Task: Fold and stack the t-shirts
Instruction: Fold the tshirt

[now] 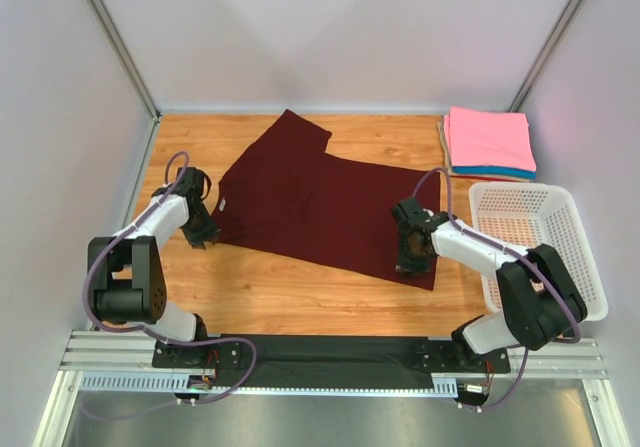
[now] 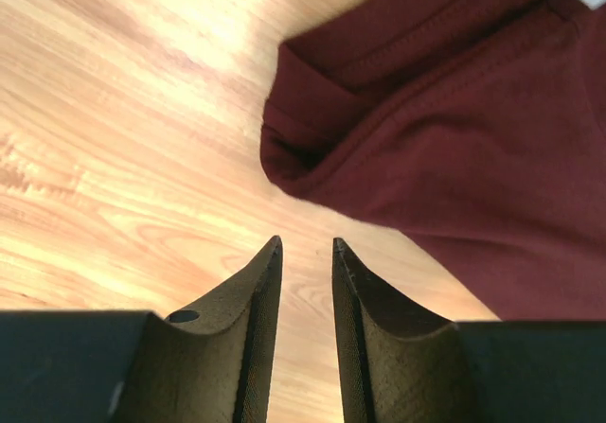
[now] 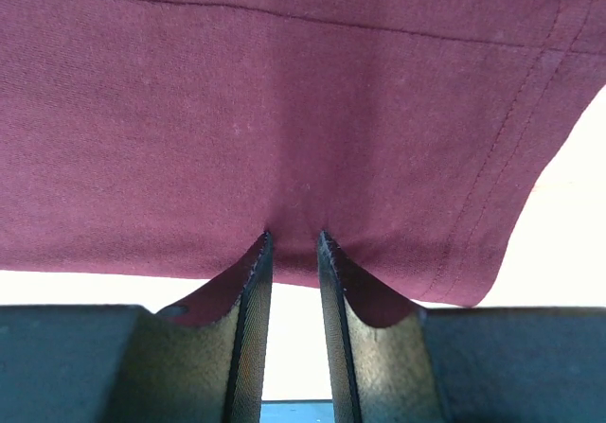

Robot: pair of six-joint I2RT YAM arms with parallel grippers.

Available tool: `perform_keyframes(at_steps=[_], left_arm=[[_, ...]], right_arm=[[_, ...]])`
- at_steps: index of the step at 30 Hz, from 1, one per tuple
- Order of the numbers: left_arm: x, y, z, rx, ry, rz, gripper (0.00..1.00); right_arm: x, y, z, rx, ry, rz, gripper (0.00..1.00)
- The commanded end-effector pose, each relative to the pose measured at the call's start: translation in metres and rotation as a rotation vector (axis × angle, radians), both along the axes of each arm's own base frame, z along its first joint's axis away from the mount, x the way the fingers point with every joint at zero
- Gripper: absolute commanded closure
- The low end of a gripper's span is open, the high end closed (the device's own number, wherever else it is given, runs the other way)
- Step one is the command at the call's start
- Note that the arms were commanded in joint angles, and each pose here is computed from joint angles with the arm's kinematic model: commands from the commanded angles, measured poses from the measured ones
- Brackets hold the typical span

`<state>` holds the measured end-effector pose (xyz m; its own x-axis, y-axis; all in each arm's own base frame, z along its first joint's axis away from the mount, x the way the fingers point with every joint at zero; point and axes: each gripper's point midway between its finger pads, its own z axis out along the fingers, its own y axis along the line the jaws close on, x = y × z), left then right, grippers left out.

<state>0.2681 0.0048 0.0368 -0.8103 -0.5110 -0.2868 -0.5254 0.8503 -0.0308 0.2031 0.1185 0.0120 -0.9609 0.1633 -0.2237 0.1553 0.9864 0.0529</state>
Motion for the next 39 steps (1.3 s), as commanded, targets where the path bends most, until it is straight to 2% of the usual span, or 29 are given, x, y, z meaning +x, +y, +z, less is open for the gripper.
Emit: perform_keyframes(at_steps=[1, 16, 24, 27, 30, 32, 39], left_arm=[[0.015, 0.012, -0.004, 0.056, -0.038, 0.048, 0.65], [0.048, 0.031, -0.015, 0.107, 0.010, 0.115, 0.68], [0.053, 0.039, 0.008, 0.146, 0.014, 0.151, 0.69], [0.063, 0.035, 0.030, 0.127, -0.069, 0.134, 0.69], [0.077, 0.019, 0.041, 0.061, -0.144, 0.049, 0.66], [0.081, 0.009, 0.042, 0.016, -0.160, 0.012, 0.66], [0.084, 0.001, 0.040, 0.001, -0.141, -0.004, 0.67]], right_arm=[[-0.003, -0.016, -0.006, -0.064, -0.020, -0.026, 0.73], [-0.009, -0.025, -0.004, -0.096, -0.029, -0.050, 0.73], [-0.012, -0.027, -0.001, -0.100, -0.026, -0.063, 0.73], [-0.011, -0.023, 0.004, -0.073, -0.037, -0.056, 0.73], [-0.004, -0.013, 0.016, -0.025, -0.065, -0.019, 0.72], [0.001, -0.001, 0.024, 0.033, -0.081, 0.015, 0.71], [0.030, 0.028, 0.055, 0.132, -0.154, 0.124, 0.69]])
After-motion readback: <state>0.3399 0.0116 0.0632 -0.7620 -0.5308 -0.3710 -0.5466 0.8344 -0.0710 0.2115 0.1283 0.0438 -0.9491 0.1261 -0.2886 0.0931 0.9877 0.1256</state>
